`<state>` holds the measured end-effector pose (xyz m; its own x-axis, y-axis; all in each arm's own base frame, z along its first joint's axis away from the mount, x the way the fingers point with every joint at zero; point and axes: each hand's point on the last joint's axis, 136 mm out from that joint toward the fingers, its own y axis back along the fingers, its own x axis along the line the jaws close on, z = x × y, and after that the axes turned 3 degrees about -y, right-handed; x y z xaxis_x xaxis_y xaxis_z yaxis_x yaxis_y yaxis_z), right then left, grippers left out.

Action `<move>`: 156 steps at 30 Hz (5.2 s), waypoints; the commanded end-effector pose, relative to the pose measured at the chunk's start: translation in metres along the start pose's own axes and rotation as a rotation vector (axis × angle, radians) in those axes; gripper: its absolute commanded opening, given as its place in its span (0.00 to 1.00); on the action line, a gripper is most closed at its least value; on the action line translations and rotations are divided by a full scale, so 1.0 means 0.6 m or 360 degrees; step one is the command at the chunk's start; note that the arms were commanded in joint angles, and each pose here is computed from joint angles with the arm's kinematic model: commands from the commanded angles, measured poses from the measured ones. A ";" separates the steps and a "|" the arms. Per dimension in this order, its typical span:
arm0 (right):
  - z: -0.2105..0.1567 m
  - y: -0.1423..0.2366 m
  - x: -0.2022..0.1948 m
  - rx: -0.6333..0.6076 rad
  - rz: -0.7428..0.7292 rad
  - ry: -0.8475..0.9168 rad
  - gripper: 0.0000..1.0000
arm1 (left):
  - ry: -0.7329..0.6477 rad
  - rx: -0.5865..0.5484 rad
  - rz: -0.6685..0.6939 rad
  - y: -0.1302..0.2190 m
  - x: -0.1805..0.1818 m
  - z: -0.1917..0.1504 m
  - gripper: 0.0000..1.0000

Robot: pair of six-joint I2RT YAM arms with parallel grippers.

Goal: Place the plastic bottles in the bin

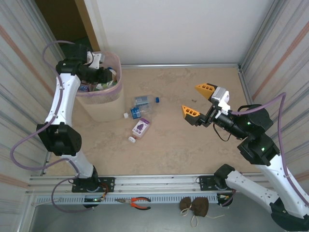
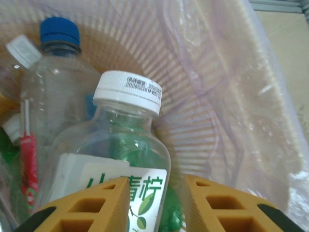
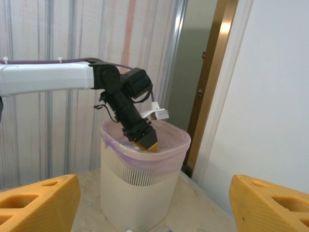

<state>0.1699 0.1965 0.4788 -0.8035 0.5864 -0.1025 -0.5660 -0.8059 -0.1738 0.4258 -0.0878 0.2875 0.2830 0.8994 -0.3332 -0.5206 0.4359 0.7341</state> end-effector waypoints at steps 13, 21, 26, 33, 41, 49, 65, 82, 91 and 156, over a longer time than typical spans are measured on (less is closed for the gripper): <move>0.013 0.000 -0.001 -0.0040 -0.0005 -0.0033 0.80 | -0.0192 -0.0294 0.0134 0.138 -0.048 0.024 0.46; 0.011 -0.007 -0.003 -0.0029 -0.0004 -0.0037 0.80 | -0.0591 -0.0356 -0.0106 0.172 -0.164 -0.002 0.49; 0.014 -0.005 -0.004 -0.0028 -0.0012 -0.0030 0.80 | -0.0814 -0.0253 -0.0151 0.151 -0.232 -0.055 0.50; 0.019 -0.004 -0.004 -0.0026 -0.0012 -0.0018 0.80 | -0.0955 -0.0032 -0.0073 0.086 -0.278 -0.134 0.55; 0.015 -0.003 -0.003 -0.0016 -0.0011 -0.0018 0.80 | -0.1056 0.0321 0.0050 -0.030 -0.272 -0.241 0.64; 0.010 -0.002 -0.004 -0.0007 -0.0015 -0.0022 0.80 | -0.1052 0.0631 0.0228 -0.140 -0.210 -0.320 0.75; 0.007 0.006 -0.004 0.0000 -0.0032 -0.0031 0.80 | -0.0856 0.0780 0.0206 -0.273 -0.159 -0.367 0.85; 0.004 0.011 -0.006 0.0009 -0.0050 -0.0025 0.80 | -0.0802 0.0881 0.0227 -0.317 -0.130 -0.394 0.74; 0.008 0.014 -0.005 -0.0001 -0.0050 -0.0023 0.80 | -0.0862 0.0837 0.0196 -0.287 -0.141 -0.377 0.63; 0.008 -0.033 -0.015 0.0015 -0.0014 0.0039 0.80 | -0.2007 -0.0037 0.0722 0.014 0.056 0.129 0.64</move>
<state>0.1883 0.2106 0.4721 -0.8069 0.5829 -0.0956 -0.5726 -0.8117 -0.1156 0.4884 -0.0544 0.3185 0.6367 0.3348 0.6946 -0.7563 0.0956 0.6472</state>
